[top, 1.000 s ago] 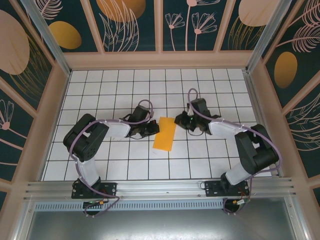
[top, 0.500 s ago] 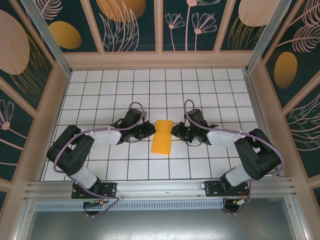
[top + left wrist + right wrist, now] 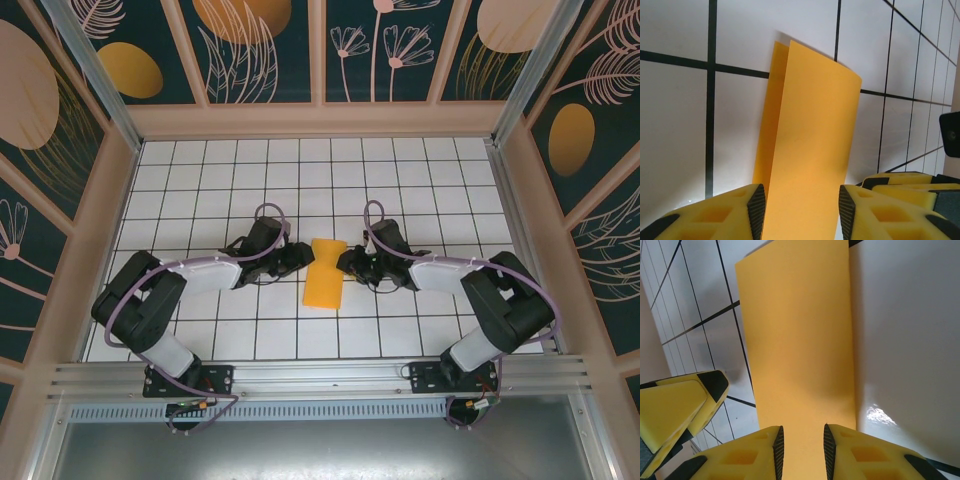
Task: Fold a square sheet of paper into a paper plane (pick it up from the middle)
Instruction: Fold the triangle a second time at the center of the table.
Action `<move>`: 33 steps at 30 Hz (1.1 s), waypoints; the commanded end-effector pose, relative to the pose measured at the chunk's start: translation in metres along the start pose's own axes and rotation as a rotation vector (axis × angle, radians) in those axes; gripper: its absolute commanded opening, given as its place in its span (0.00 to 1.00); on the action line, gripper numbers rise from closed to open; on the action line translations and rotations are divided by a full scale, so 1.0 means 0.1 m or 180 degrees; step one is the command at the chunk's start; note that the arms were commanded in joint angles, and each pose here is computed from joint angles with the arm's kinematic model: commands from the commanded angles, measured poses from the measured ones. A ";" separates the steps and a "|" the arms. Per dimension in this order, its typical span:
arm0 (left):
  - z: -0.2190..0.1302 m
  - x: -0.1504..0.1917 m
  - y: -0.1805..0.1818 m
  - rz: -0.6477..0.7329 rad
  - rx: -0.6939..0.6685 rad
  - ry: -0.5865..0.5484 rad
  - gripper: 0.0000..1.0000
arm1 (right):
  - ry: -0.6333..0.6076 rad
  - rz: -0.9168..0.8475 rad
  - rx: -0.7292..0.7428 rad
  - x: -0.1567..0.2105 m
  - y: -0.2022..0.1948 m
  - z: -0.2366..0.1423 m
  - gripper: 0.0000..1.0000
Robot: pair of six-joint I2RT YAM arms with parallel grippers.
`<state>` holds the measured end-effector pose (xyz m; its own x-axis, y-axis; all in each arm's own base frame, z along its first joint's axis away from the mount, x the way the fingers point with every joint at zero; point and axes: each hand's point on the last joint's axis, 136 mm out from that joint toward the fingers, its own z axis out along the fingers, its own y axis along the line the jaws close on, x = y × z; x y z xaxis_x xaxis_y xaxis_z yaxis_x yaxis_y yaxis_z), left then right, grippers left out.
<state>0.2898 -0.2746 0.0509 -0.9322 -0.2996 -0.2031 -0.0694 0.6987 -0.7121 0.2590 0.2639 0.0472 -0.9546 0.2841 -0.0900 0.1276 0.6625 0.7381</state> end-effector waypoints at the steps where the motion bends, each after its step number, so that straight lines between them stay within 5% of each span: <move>1: 0.04 0.06 0.02 -0.0019 0.0100 0.0152 0.47 | -0.0019 0.0023 0.0066 0.03 -0.08 0.02 0.30; 16: 0.19 0.15 0.07 -0.0016 0.0201 0.0495 0.50 | -0.0119 -0.0040 0.0065 -0.01 -0.03 -0.08 0.32; 33: 0.17 0.17 -0.15 0.0076 0.0486 0.0633 0.38 | -0.0446 -0.0316 -0.0280 -0.06 0.22 -0.36 0.40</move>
<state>0.2752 -0.2908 0.0353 -0.9819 -0.1757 -0.0706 -0.0571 0.6303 -0.7742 0.2564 0.2520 0.0705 -0.9326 0.3158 -0.1748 0.0787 0.6505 0.7554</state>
